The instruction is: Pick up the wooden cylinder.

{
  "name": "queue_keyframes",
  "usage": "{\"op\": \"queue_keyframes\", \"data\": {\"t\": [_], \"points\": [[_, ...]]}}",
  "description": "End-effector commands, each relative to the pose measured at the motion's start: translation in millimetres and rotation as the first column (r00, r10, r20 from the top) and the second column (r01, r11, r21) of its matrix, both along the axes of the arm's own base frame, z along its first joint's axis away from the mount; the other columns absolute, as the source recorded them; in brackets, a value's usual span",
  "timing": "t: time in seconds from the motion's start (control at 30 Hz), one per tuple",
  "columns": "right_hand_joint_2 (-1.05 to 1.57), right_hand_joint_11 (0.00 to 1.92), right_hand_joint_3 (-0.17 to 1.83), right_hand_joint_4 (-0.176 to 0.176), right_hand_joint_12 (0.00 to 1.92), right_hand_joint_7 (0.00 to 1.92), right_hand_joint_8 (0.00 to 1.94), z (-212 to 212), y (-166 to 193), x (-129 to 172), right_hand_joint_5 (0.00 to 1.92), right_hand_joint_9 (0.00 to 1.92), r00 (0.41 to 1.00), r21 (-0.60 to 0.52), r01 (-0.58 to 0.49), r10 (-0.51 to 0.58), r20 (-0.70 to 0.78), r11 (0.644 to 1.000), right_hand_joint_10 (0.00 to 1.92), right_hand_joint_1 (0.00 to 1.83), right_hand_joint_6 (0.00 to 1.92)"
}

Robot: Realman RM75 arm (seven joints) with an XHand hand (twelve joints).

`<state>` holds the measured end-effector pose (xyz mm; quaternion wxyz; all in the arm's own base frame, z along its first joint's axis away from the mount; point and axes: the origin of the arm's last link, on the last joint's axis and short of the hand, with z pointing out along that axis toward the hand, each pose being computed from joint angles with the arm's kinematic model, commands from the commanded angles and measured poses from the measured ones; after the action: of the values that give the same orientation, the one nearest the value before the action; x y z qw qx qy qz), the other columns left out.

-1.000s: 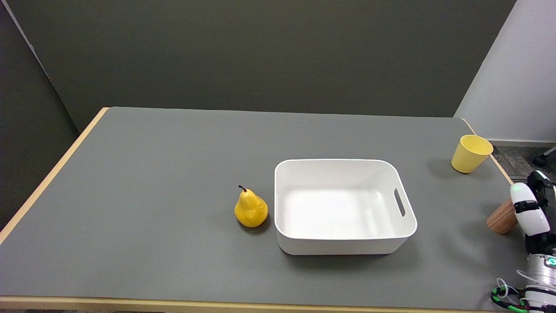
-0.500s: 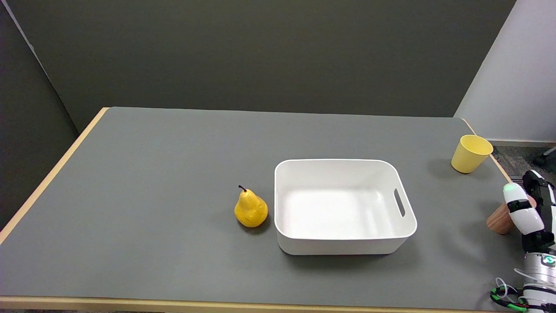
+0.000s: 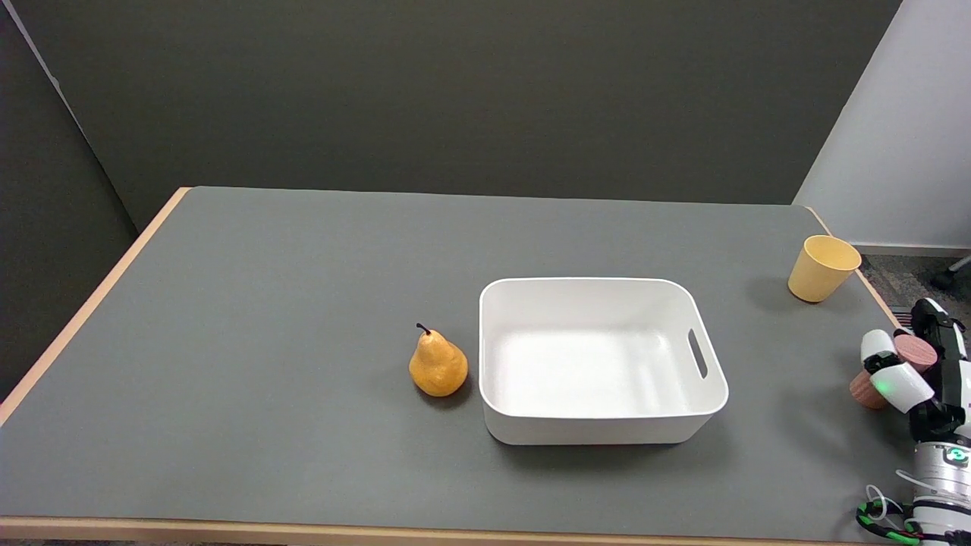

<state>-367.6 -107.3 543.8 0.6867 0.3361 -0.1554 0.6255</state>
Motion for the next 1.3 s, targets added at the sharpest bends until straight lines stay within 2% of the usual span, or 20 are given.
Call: {"op": "queue_keyframes", "data": {"t": [0.03,0.1,0.37,0.43,0.47,0.5,0.53,0.6,0.67,0.73,0.8,0.87,0.93,1.07,1.1,1.13,1.17,1.2,1.23,1.3], "points": [[0.74,0.00,1.07,-0.176,0.90,0.03,0.37,-0.4,0.3,-1.0,0.06,0.00,1.000,0.003,0.005,-0.005,0.001,1.000,0.42,0.95,0.43],[0.69,0.00,1.09,-0.176,0.85,0.02,0.41,-0.4,0.3,-1.0,0.02,0.00,1.000,0.003,0.005,-0.005,0.001,1.000,0.40,1.14,0.49],[0.76,0.01,1.15,-0.176,0.85,0.02,0.43,0.5,-1.7,0.5,0.04,0.00,1.000,0.004,0.002,-0.002,-0.004,1.000,0.39,1.21,0.51],[0.84,0.00,1.14,-0.176,0.95,0.09,0.39,0.6,-2.8,0.9,0.10,0.00,1.000,0.004,-0.001,0.001,-0.004,1.000,0.50,1.03,0.45],[0.86,0.01,1.15,-0.176,0.96,0.11,0.41,1.2,-3.6,1.6,0.10,0.00,1.000,0.005,-0.003,0.003,-0.006,1.000,0.55,1.04,0.46],[0.83,0.02,1.18,-0.176,0.92,0.10,0.47,1.4,-3.6,1.6,0.09,0.00,1.000,0.004,-0.003,0.003,-0.005,1.000,0.58,1.15,0.52],[0.85,0.03,1.18,-0.176,0.97,0.13,0.49,1.6,-3.7,1.8,0.10,0.03,1.000,0.004,-0.003,0.003,-0.006,1.000,0.62,1.18,0.56],[0.96,0.01,1.14,-0.176,1.21,0.24,0.47,1.5,-4.4,2.2,0.18,0.09,1.000,0.005,-0.002,0.002,-0.009,1.000,0.67,1.07,0.60],[0.99,0.03,1.11,-0.176,1.30,0.28,0.50,2.2,-5.1,2.9,0.21,0.13,1.000,0.006,-0.001,0.001,-0.013,1.000,0.70,1.10,0.70],[1.08,0.09,0.99,-0.176,1.40,0.35,0.54,2.4,-5.1,3.1,0.25,0.18,1.000,0.005,-0.001,0.001,-0.014,1.000,0.81,1.06,0.91],[1.09,0.11,0.99,-0.176,1.44,0.38,0.58,2.6,-5.6,3.4,0.27,0.19,1.000,0.004,-0.003,0.003,-0.015,1.000,0.85,1.09,0.99],[1.01,0.19,1.08,-0.176,1.56,0.49,0.70,2.9,-5.6,3.4,0.36,0.32,1.000,0.003,-0.003,0.003,-0.014,1.000,0.94,1.19,1.13],[1.07,0.30,0.98,-0.176,1.59,0.54,0.83,3.0,-5.9,3.6,0.40,0.37,1.000,0.002,-0.004,0.004,-0.013,1.000,1.07,1.16,1.25],[1.02,0.59,1.01,-0.088,1.77,0.71,1.31,3.5,-6.2,2.9,0.58,0.61,1.000,-0.002,-0.003,0.003,-0.008,1.000,1.31,1.24,1.60],[1.02,0.64,1.02,-0.076,1.81,0.72,1.43,3.8,-6.0,2.6,0.60,0.64,1.000,-0.004,-0.002,0.002,-0.005,1.000,1.37,1.26,1.65],[0.98,0.73,1.07,-0.076,1.89,0.71,1.66,4.4,-6.3,2.4,0.58,0.64,1.000,-0.008,-0.003,0.003,-0.002,1.000,1.49,1.34,1.75],[0.97,0.77,1.09,-0.074,1.92,0.70,1.77,4.5,-6.6,2.6,0.57,0.64,1.000,-0.009,-0.005,0.005,-0.002,1.000,1.57,1.37,1.79],[0.98,0.77,1.06,-0.072,1.92,0.70,1.80,5.2,-6.9,2.7,0.56,0.62,1.000,-0.014,-0.008,0.008,0.002,1.000,1.61,1.38,1.79],[0.93,0.77,1.05,-0.075,1.92,0.69,1.83,5.0,-7.2,2.6,0.55,0.66,1.000,-0.018,-0.012,0.012,0.004,1.000,1.61,1.45,1.79],[0.55,0.78,1.06,-0.101,1.92,0.69,1.85,5.5,-7.8,3.0,0.55,0.95,1.000,-0.033,-0.026,0.026,0.012,0.999,1.45,1.83,1.74]]}}
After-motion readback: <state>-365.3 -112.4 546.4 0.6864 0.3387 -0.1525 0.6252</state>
